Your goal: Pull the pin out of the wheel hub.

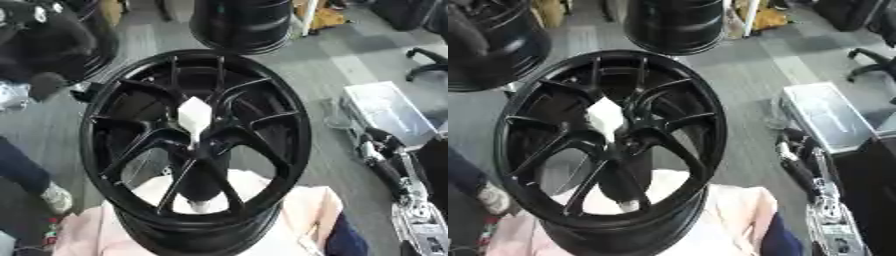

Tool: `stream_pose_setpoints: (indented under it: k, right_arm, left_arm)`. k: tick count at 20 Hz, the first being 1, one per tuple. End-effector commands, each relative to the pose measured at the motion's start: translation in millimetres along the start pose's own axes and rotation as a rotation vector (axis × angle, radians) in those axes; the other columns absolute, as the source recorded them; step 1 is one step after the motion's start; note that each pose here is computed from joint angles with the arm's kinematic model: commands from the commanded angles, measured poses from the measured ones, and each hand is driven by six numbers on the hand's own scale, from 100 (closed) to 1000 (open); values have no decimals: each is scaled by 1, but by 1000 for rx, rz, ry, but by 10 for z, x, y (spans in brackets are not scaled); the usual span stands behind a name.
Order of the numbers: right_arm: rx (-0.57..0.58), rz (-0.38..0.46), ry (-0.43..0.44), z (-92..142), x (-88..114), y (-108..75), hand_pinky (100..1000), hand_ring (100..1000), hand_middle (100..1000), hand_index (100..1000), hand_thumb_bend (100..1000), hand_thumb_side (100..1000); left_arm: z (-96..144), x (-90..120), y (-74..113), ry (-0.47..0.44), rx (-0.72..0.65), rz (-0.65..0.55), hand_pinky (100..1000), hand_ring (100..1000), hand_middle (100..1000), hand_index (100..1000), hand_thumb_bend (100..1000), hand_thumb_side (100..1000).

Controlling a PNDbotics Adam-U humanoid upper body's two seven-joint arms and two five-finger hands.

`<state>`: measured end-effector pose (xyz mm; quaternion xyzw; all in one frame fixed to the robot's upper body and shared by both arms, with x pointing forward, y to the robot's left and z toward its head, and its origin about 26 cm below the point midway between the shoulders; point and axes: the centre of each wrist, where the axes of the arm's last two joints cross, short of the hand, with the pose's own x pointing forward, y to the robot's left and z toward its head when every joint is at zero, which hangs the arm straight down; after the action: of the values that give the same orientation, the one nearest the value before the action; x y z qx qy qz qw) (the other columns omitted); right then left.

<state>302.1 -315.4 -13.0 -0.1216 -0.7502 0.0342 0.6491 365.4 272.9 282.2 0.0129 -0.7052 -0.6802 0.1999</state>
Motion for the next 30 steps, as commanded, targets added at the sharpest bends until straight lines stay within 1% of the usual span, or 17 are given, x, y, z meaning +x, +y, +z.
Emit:
stream_pose_setpoints:
  k: [1, 4, 8, 11, 13, 14, 15, 16, 19, 25, 26, 30]
  right_arm:
    - [9, 30, -30, -50, 74, -72, 675, 627, 686, 795, 142, 456]
    - [13, 31, -30, -47, 72, -63, 675, 627, 686, 795, 142, 456]
    - [19, 28, -31, -46, 74, -44, 676, 627, 686, 795, 144, 456]
    - [19, 27, -31, -47, 77, -38, 675, 627, 685, 795, 145, 456]
    - [18, 27, -31, -48, 78, -38, 675, 627, 685, 795, 145, 456]
    - [19, 27, -31, -48, 78, -37, 675, 627, 685, 795, 146, 456]
    - [20, 27, -30, -48, 78, -36, 676, 627, 685, 795, 168, 442]
    - [21, 28, -31, -49, 79, -34, 676, 627, 685, 795, 146, 456]
    - [24, 27, -32, -51, 80, -28, 676, 627, 685, 795, 146, 456]
    - [27, 22, -33, -53, 82, -10, 675, 627, 685, 795, 148, 456]
    - [28, 22, -32, -53, 81, -7, 675, 627, 685, 794, 148, 455]
    - [30, 19, -31, -53, 79, 3, 675, 627, 685, 795, 148, 456]
  left_arm:
    - [-123, -116, -18, -104, -242, -111, 790, 686, 706, 818, 342, 571]
    - [-315, -204, -107, -168, -299, -148, 794, 688, 706, 818, 337, 571]
    - [-538, -303, -237, -228, -324, -170, 801, 699, 721, 829, 344, 570]
    - [-633, -357, -324, -256, -347, -185, 815, 728, 751, 845, 368, 556]
    - [-663, -388, -358, -266, -354, -194, 816, 730, 753, 845, 367, 547]
    - [-676, -403, -377, -271, -356, -195, 821, 742, 771, 850, 372, 531]
    - [-685, -417, -393, -274, -358, -196, 827, 756, 786, 857, 397, 426]
    - [-703, -428, -414, -281, -361, -198, 827, 757, 788, 857, 380, 511]
    - [-755, -469, -480, -289, -375, -210, 829, 764, 797, 868, 394, 509]
    - [-838, -615, -646, -266, -407, -210, 829, 764, 797, 870, 406, 502]
    - [-848, -640, -674, -262, -409, -206, 826, 756, 777, 863, 393, 498]
    - [-916, -703, -764, -252, -415, -188, 821, 744, 759, 856, 392, 498]
